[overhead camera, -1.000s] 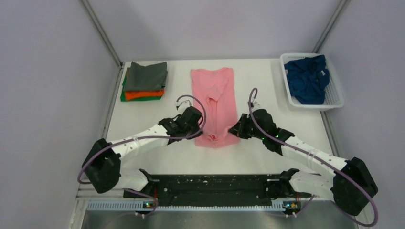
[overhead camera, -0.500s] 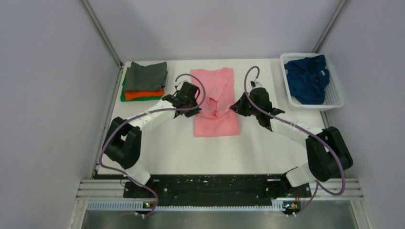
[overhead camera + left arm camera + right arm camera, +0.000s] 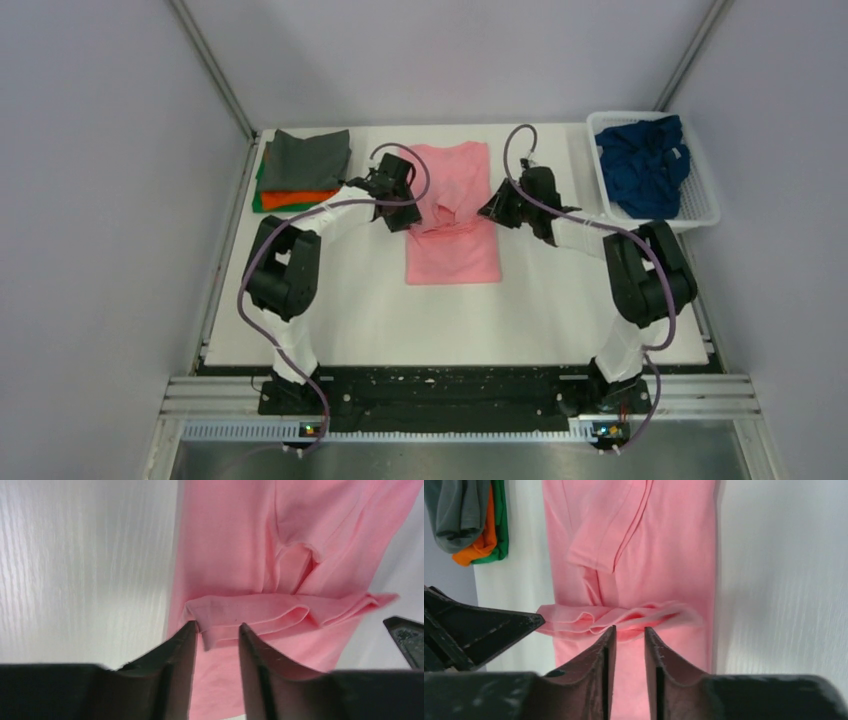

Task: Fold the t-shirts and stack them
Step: Fold the folded rectangular tshirt in 1/3 of the way

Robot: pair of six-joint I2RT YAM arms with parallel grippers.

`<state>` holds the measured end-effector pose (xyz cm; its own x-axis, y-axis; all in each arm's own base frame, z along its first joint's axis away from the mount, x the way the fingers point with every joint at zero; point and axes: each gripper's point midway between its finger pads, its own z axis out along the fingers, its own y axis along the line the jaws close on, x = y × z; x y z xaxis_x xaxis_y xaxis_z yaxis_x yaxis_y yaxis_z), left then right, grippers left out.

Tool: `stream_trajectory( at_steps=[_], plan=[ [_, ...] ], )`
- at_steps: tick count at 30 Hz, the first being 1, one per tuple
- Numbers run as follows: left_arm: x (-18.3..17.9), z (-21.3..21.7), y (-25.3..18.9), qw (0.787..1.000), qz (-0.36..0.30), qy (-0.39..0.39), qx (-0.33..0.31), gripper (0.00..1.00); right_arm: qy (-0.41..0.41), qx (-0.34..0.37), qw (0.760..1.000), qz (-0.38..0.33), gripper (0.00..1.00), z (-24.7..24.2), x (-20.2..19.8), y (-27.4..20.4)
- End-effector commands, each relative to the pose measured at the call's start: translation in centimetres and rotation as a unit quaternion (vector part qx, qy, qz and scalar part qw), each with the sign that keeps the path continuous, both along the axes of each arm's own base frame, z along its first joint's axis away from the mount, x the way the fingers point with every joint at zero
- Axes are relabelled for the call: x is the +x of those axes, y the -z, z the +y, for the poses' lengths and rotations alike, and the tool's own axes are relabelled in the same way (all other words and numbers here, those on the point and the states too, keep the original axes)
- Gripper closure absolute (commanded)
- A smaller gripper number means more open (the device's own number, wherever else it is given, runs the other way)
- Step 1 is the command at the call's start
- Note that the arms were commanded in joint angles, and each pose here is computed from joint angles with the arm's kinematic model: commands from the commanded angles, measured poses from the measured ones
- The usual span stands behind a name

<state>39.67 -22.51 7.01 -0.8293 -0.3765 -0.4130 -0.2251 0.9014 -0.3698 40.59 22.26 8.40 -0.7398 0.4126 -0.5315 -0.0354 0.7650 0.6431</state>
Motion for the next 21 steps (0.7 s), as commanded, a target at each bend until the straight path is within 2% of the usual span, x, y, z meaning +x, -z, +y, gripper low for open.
stream_trajectory(
  at_steps=[1, 2, 4, 6, 7, 8, 9, 15, 17, 21],
  plan=[
    [3.8, 0.1, -2.7, 0.999, -0.034, -0.003, -0.036, 0.49, -0.004, 0.030, 0.999, -0.037, 0.67, 0.1, 4.1, -2.5],
    [4.4, 0.2, -3.4, 0.998, -0.036, -0.001, -0.046, 0.40, -0.004, 0.039, 0.998, -0.038, 0.63, -0.1, 4.7, -2.7],
    [4.4, 0.5, -4.6, 0.997, -0.027, 0.005, -0.069, 0.32, -0.022, 0.052, 0.998, -0.040, 0.47, 0.1, 4.9, -3.2],
    [3.8, 1.4, -5.3, 0.997, -0.040, -0.004, -0.060, 0.20, -0.042, 0.044, 0.997, -0.047, 0.32, 0.1, 4.2, -3.6],
    [3.2, 1.9, -5.4, 0.997, -0.046, -0.008, -0.054, 0.08, -0.049, 0.038, 0.997, -0.048, 0.23, 0.0, 3.5, -3.5],
    [2.5, 2.5, -5.4, 0.998, -0.049, -0.013, -0.049, 0.02, -0.053, 0.032, 0.997, -0.046, 0.07, -0.3, 2.7, -3.2],
    [1.6, 3.0, -5.4, 0.998, -0.049, -0.013, -0.045, 0.01, -0.055, 0.025, 0.997, -0.047, 0.02, -0.6, 2.0, -3.0],
    [-5.5, 2.0, -3.3, 0.996, -0.025, 0.022, -0.081, 0.01, -0.023, 0.020, 1.000, -0.004, 0.01, -3.0, -4.4, -0.4],
    [-8.0, 1.6, -2.0, 0.996, -0.005, 0.029, -0.079, 0.01, -0.017, 0.027, 0.999, -0.009, 0.01, -3.4, -5.9, -0.6],
    [-11.2, 1.1, -0.5, 0.996, 0.014, 0.034, -0.084, 0.01, -0.011, -0.006, 1.000, 0.013, 0.01, -5.0, -9.0, 0.5]
  ],
)
